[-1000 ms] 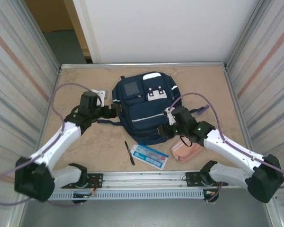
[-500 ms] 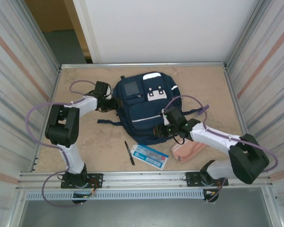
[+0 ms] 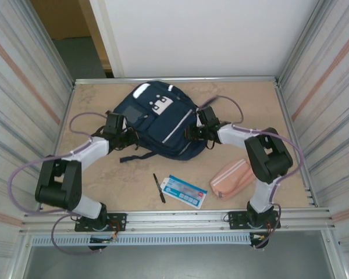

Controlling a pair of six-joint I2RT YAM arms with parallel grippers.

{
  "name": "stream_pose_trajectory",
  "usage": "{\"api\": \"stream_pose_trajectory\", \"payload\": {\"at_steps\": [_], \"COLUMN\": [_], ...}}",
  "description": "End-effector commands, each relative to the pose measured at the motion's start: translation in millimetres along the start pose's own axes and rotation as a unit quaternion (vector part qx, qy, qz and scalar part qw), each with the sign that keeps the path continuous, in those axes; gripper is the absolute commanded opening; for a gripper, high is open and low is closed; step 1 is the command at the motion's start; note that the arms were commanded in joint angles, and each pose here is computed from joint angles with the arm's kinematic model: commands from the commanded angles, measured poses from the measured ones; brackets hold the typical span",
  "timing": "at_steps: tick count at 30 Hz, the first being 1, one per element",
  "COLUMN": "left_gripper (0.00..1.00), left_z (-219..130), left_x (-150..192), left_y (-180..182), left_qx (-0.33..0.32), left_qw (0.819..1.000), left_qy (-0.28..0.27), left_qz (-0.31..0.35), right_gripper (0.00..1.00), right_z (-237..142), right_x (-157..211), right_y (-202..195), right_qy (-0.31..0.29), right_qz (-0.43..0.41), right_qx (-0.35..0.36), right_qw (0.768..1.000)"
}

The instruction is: Pack the student bag

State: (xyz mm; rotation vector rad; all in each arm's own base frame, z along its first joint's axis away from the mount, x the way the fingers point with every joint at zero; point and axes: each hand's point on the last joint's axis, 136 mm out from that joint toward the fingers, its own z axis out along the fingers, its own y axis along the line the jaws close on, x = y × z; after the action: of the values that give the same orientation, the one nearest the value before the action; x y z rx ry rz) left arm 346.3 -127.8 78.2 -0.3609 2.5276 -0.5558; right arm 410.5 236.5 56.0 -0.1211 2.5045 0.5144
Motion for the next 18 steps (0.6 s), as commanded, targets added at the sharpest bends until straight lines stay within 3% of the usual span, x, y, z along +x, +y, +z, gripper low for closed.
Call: {"api": "stream_pose_trajectory", "payload": {"at_steps": [1,5,7,14,18], "left_gripper": [0.03,0.04,0.03,0.02,0.02], "left_z": [-11.8,-21.0,-24.0,-40.6,-44.0], "left_x": [32.4,38.9,42.8,45.2,53.0], "left_y": [-24.5,-29.1,-35.3,-41.4,-43.8], "left_qx": [0.022,0.018,0.040,0.062,0.067], "left_qw": [0.999,0.994,0.988,0.975,0.964], "left_qy": [0.029,0.036,0.040,0.024,0.045], "left_qz": [-0.020,-0.098,-0.142,-0.214,-0.255], "right_gripper": [0.45,0.49,0.50,0.52,0.52], "right_z": [7.6,-31.5,-53.3,-109.3,-118.5], "right_x": [-26.3,-48.9,-38.9,54.3,119.0], "right_y": [-12.7,1.0,6.5,47.8,131.6], "right_qy": [-0.023,-0.059,-0.050,-0.023,0.000], "right_qz": [-0.013,-0.017,-0.020,-0.092,-0.194], "right_qx": [0.023,-0.020,-0.030,-0.046,-0.150], "right_qw": [0.999,0.998,0.998,0.994,0.969]}}
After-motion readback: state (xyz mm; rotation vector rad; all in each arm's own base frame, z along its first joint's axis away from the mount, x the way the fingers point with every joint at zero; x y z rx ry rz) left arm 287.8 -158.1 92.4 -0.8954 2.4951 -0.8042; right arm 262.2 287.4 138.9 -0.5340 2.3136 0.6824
